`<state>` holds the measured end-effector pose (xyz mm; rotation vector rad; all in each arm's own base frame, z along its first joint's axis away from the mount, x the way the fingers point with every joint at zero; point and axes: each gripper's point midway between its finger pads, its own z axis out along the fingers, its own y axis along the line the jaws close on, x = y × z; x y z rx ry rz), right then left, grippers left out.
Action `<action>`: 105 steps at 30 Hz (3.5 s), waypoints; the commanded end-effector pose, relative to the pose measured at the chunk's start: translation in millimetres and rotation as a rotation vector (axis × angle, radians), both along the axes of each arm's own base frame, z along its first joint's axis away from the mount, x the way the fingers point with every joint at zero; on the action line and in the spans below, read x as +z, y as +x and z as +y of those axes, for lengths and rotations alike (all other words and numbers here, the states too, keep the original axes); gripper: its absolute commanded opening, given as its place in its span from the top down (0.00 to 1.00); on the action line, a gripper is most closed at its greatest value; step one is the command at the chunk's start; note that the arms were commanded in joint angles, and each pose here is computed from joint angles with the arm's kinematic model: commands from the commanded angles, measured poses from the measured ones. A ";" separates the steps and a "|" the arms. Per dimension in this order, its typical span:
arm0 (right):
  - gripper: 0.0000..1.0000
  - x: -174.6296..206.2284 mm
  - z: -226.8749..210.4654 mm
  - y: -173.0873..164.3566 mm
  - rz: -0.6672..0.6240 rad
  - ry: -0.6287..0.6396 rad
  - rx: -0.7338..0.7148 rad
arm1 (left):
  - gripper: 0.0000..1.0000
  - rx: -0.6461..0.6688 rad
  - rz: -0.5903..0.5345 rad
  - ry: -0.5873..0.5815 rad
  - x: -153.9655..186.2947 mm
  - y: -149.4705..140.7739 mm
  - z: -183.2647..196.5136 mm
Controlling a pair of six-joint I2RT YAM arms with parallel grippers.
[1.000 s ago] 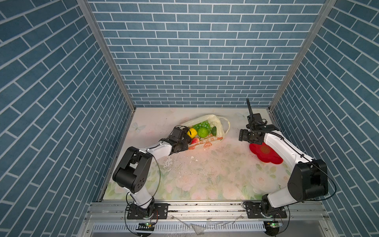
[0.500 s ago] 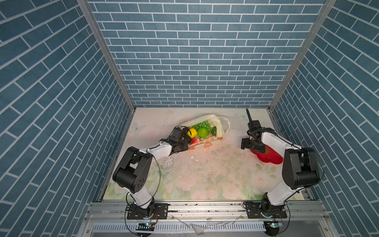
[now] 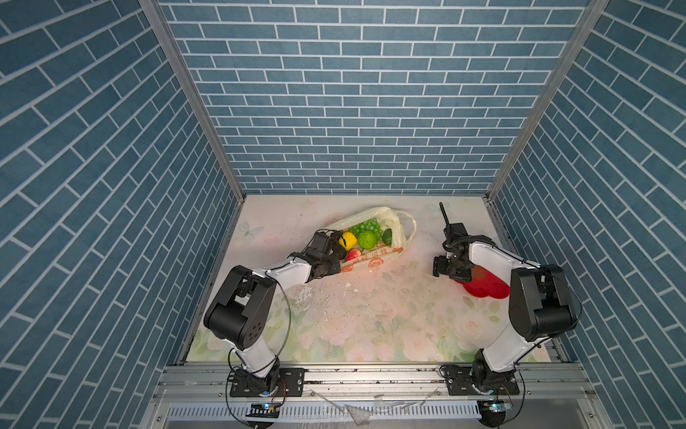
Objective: Take fruits out of the plastic bag
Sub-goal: Move the plate to the middle-right of the table.
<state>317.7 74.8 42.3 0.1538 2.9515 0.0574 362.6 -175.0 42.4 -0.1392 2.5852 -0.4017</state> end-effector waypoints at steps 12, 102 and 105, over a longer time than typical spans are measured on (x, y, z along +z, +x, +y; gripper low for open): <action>0.22 16.4 96.1 -49.3 0.035 0.111 0.201 | 0.91 0.014 -0.063 0.027 25.3 3.9 5.9; 0.25 134.9 143.4 72.6 -0.295 0.215 0.229 | 0.91 0.016 -0.030 0.020 13.9 -6.7 10.4; 0.25 141.8 170.9 86.1 -0.328 0.253 0.255 | 0.91 0.014 -0.031 0.017 13.8 -7.5 9.8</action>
